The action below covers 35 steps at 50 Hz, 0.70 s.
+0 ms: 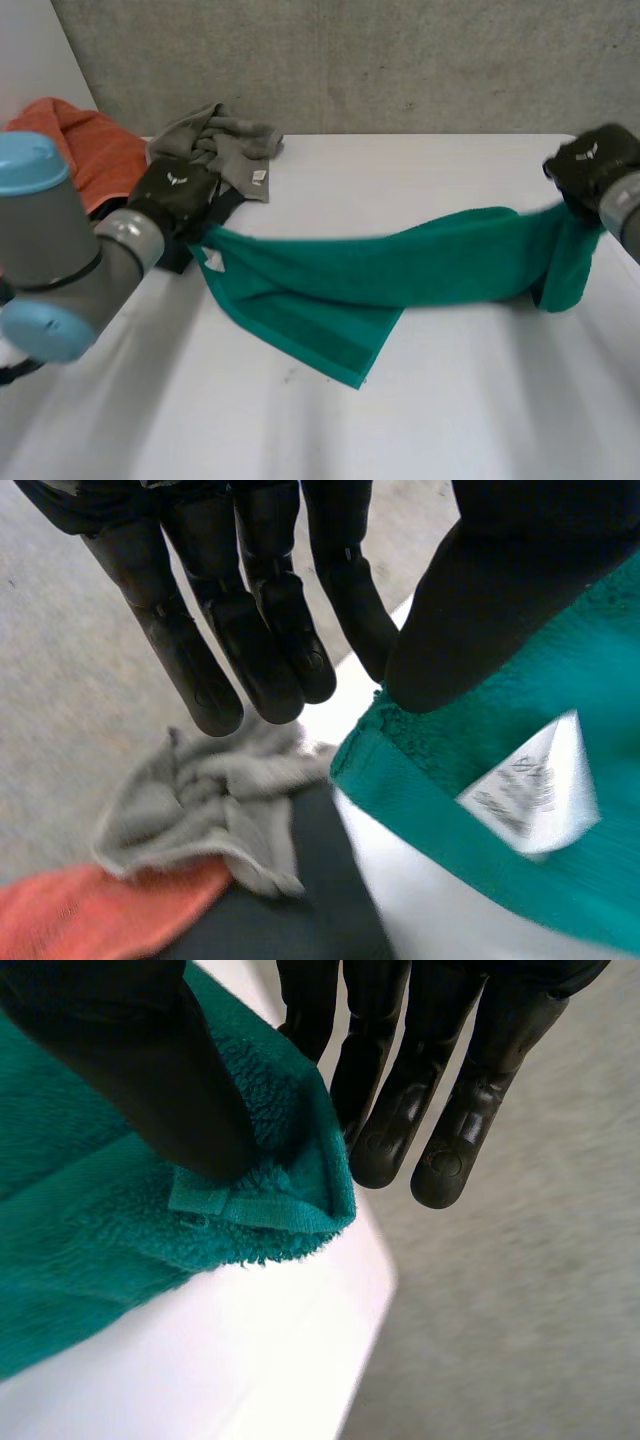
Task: Fold the laundry.
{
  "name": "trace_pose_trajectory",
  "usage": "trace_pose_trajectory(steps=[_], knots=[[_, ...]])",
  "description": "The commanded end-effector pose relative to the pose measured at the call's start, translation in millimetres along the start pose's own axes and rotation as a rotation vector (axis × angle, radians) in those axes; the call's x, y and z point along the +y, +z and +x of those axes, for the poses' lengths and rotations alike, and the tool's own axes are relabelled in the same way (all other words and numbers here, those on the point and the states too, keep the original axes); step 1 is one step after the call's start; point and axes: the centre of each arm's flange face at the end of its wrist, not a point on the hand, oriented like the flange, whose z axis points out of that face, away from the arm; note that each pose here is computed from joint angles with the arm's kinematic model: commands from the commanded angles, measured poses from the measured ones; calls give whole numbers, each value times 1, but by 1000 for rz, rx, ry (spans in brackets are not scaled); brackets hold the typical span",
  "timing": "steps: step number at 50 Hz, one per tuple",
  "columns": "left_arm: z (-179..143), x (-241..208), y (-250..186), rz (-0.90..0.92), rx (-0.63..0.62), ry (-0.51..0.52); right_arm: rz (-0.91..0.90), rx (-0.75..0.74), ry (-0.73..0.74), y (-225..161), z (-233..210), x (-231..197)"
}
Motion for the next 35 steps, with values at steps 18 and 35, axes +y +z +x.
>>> trace_pose_trajectory(steps=[18,35], knots=[[-86,-168,46,787,-457,49,755,800,81,39,117,-117],[-8,-4,19,259,-206,23,363,176,43,55,-26,5]])
